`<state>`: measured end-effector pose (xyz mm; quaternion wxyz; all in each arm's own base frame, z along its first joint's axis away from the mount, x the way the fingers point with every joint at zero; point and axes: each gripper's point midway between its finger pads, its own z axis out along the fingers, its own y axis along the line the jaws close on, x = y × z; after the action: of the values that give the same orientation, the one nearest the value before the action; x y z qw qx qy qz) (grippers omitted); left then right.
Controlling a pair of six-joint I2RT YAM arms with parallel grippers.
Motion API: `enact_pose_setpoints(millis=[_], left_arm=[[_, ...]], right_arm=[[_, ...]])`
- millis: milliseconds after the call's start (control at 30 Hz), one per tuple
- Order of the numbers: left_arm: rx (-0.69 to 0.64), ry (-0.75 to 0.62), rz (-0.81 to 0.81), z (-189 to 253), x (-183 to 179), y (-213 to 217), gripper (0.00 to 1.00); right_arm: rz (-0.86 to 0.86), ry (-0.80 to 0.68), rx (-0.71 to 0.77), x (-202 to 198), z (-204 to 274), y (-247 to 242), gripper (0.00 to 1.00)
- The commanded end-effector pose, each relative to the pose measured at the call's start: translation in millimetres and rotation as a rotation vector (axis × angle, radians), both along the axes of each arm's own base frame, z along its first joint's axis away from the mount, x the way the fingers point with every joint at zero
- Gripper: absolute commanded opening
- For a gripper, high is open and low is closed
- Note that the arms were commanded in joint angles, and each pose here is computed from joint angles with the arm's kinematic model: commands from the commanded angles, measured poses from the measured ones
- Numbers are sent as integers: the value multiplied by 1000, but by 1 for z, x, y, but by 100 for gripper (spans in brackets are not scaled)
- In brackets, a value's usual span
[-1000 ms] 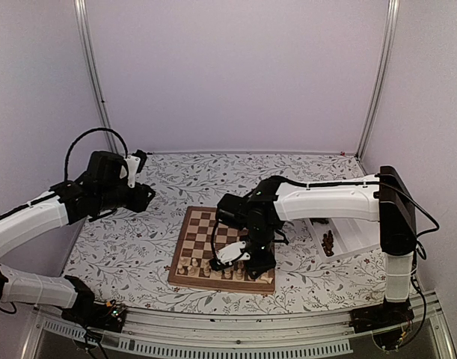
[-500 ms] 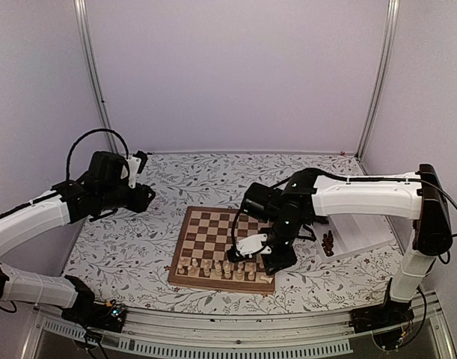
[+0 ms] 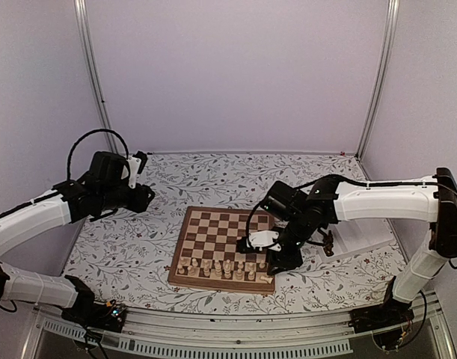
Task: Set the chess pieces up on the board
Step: Pick up the chess piece from the chessboard.
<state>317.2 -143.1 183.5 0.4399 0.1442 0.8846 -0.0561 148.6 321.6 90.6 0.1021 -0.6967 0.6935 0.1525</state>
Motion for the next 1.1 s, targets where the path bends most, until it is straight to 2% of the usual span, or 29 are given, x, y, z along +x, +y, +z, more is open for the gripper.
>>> enact_pose_setpoints(millis=[0, 233, 767, 1067], left_arm=[[15, -4, 25, -2, 5, 7, 48], [24, 15, 22, -5, 7, 7, 48], [16, 25, 23, -7, 8, 8, 48], [12, 33, 22, -9, 8, 8, 48]], right_arm=[[-12, 46, 44, -3, -6, 13, 42], [-7, 55, 2, -4, -19, 10, 43], [-4, 19, -125, -6, -56, -5, 37], [-5, 8, -140, -5, -60, -8, 28]])
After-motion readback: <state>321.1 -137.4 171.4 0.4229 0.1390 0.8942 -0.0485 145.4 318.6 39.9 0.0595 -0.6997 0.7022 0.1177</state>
